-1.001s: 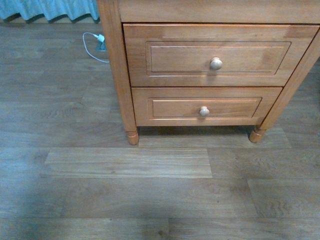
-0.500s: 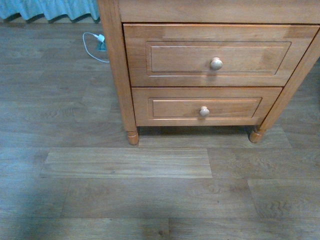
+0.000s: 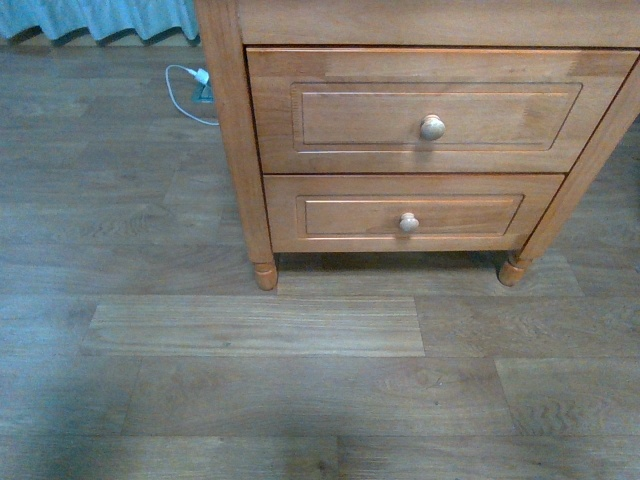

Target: Place pink marker in drawer with both arms

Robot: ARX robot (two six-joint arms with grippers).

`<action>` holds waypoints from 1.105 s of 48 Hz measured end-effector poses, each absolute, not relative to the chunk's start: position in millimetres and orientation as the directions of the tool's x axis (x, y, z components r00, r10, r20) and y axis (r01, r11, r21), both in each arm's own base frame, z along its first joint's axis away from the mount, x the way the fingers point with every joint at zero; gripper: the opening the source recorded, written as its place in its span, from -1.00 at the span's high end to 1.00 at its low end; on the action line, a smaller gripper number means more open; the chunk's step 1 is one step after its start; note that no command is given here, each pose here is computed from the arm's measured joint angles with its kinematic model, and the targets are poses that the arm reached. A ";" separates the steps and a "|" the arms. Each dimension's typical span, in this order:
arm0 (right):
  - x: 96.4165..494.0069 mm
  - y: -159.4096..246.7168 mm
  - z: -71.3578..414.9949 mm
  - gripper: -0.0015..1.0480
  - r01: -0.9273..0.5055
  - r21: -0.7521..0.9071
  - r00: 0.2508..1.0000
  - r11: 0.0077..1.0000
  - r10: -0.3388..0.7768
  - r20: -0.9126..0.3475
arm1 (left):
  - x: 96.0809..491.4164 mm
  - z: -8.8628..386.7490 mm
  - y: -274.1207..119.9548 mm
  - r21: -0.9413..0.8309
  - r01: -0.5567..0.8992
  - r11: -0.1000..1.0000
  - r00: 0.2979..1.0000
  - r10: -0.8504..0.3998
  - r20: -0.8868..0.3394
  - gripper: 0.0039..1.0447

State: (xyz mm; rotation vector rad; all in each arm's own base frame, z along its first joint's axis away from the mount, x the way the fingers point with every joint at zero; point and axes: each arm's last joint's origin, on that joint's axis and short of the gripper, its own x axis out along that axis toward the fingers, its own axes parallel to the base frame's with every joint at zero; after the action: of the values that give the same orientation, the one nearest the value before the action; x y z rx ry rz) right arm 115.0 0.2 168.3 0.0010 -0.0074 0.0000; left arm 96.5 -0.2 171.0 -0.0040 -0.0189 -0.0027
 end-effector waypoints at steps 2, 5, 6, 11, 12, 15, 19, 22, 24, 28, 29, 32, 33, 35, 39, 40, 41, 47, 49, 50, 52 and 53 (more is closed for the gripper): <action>114.0 0.2 168.3 0.97 0.000 0.001 1.000 1.000 0.000 0.007 | 96.5 171.0 -0.2 -0.004 0.003 1.000 1.000 -0.003 0.019 -0.89; 112.9 0.2 168.2 0.97 -0.001 0.001 1.000 1.000 0.001 0.007 | 96.5 171.0 -0.2 -0.004 0.003 1.000 1.000 -0.003 0.019 -0.89; 112.6 0.2 168.2 0.97 0.000 0.001 1.000 1.000 0.000 0.007 | 96.5 171.0 -0.2 -0.004 0.003 1.000 1.000 -0.003 0.019 -0.89; 110.9 0.2 168.1 0.97 0.000 0.001 1.000 1.000 0.000 0.008 | 96.5 171.0 -0.2 -0.004 0.003 1.000 1.000 -0.003 0.019 -0.89; 110.5 0.2 168.1 0.97 0.000 0.001 1.000 1.000 0.000 0.008 | 96.5 171.0 -0.2 -0.004 0.003 1.000 1.000 -0.003 0.019 -0.89; 109.6 0.2 168.0 0.97 0.000 0.001 1.000 1.000 0.000 0.007 | 96.5 171.0 -0.2 -0.004 0.003 1.000 1.000 -0.003 0.019 -0.89; 108.6 0.2 167.9 0.97 0.000 0.001 1.000 1.000 0.000 0.008 | 96.5 171.0 -0.2 -0.004 0.003 1.000 1.000 -0.003 0.019 -0.89; 105.1 0.2 166.4 0.97 0.000 0.001 1.000 1.000 0.000 -0.004 | 96.5 171.0 -0.2 -0.004 0.003 1.000 1.000 -0.003 0.019 -0.89; 101.7 0.2 163.5 0.97 -0.001 0.001 1.000 1.000 0.001 -0.027 | 96.5 171.0 -0.2 -0.004 0.003 1.000 1.000 -0.003 0.019 -0.89; 97.9 0.2 165.3 0.97 -0.001 0.001 1.000 1.000 0.001 0.002 | 96.5 171.0 -0.2 -0.004 0.003 1.000 1.000 -0.003 0.019 -0.89; 97.7 0.2 165.5 0.97 -0.001 0.001 1.000 1.000 0.001 0.005 | 96.5 171.0 -0.2 -0.004 0.003 1.000 1.000 -0.003 0.019 -0.89; 97.7 0.2 165.1 0.97 -0.001 0.001 1.000 1.000 0.001 0.002 | 96.5 171.0 -0.2 -0.004 0.003 1.000 1.000 -0.003 0.019 -0.89; 97.7 0.2 165.1 0.97 -0.001 0.001 1.000 1.000 0.001 0.001 | 96.5 171.0 -0.2 -0.004 0.003 1.000 1.000 -0.003 0.019 -0.89; 97.7 0.2 165.1 0.97 -0.001 0.001 1.000 1.000 0.001 0.001 | 96.5 171.0 -0.2 -0.004 0.003 1.000 1.000 -0.003 0.019 -0.89; 97.6 0.2 165.1 0.97 0.000 0.001 1.000 1.000 0.000 0.002 | 96.5 171.0 -0.2 -0.004 0.003 1.000 1.000 -0.003 0.019 -0.89; 97.6 0.2 165.1 0.97 -0.001 0.001 1.000 1.000 0.001 0.002 | 96.5 171.0 -0.2 -0.004 0.003 1.000 1.000 -0.003 0.019 -0.89; 97.6 0.2 165.1 0.97 0.000 0.001 1.000 1.000 0.000 0.002 | 96.5 171.0 -0.2 -0.004 0.003 1.000 1.000 -0.003 0.019 -0.89; 97.6 0.2 165.1 0.68 -0.001 0.000 1.000 1.000 0.001 0.002 | 96.5 171.0 -0.2 -0.004 0.003 1.000 1.000 -0.003 0.019 -0.89; 97.6 0.2 165.1 0.57 -0.001 0.000 1.000 1.000 0.001 0.002 | 96.5 171.0 -0.2 -0.004 0.003 1.000 1.000 -0.003 0.019 -0.89; 97.6 0.2 165.1 0.50 -0.001 0.000 1.000 1.000 0.001 0.002 | 96.5 171.0 -0.2 -0.004 0.003 1.000 1.000 -0.003 0.019 -0.89; 97.6 0.2 165.1 0.36 -0.001 0.000 1.000 1.000 0.001 0.002 | 96.5 171.0 -0.2 -0.004 0.003 1.000 1.000 -0.003 0.019 -0.89; 97.6 0.2 165.1 0.30 -0.001 0.000 1.000 1.000 0.001 0.002 | 96.5 171.0 -0.2 -0.004 0.003 1.000 1.000 -0.003 0.019 -0.89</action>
State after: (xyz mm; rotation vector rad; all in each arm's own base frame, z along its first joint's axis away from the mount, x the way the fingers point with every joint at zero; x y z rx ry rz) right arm 97.6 0.2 165.1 0.0002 -0.0017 0.0008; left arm 96.5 -0.2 171.0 -0.0040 -0.0189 -0.0027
